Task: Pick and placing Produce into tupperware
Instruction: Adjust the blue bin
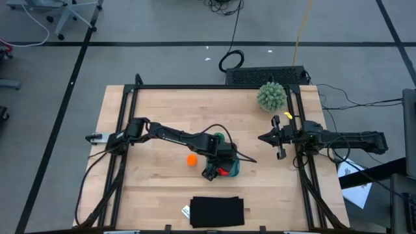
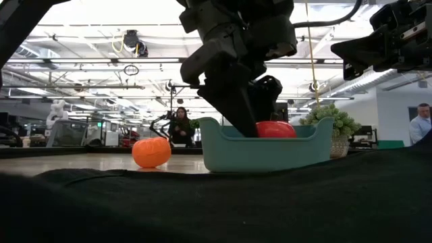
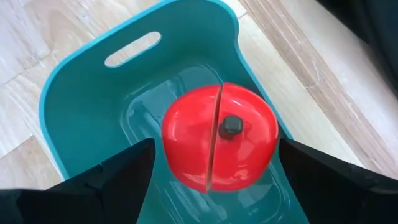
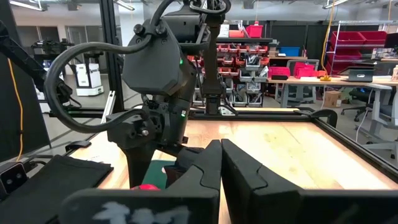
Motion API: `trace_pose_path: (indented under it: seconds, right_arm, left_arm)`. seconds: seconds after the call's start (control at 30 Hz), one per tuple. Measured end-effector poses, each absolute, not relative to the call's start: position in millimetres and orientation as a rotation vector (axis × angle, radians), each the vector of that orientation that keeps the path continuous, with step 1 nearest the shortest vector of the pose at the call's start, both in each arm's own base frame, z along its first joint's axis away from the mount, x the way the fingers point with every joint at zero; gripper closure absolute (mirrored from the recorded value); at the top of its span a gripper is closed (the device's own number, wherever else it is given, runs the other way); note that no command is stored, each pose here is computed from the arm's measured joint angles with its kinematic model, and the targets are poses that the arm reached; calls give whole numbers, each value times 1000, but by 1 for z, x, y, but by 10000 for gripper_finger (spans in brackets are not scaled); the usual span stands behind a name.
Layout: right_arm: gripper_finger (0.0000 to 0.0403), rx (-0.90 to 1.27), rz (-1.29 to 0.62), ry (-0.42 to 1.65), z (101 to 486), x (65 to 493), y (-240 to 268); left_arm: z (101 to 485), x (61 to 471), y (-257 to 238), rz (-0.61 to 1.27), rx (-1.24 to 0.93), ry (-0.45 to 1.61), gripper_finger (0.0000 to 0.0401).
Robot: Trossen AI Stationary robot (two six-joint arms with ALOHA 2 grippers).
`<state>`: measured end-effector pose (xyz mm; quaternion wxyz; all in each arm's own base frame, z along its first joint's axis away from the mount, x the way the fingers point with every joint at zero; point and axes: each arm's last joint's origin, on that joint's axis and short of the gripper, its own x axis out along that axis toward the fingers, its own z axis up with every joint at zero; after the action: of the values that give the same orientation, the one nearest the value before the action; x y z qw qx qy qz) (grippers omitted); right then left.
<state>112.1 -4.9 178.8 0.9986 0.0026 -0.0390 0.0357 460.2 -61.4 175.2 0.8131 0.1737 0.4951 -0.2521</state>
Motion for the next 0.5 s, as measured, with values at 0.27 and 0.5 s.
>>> trace_pose_path:
  seconds: [0.27,0.5]
  right_arm:
    - [403,5,71,-78,179,112,-5]
    - [403,5,71,-78,179,112,-5]
  left_arm:
    - [180,458,-61,-534,363,1062,52]
    - [222,447,-60,-509,352,983,52]
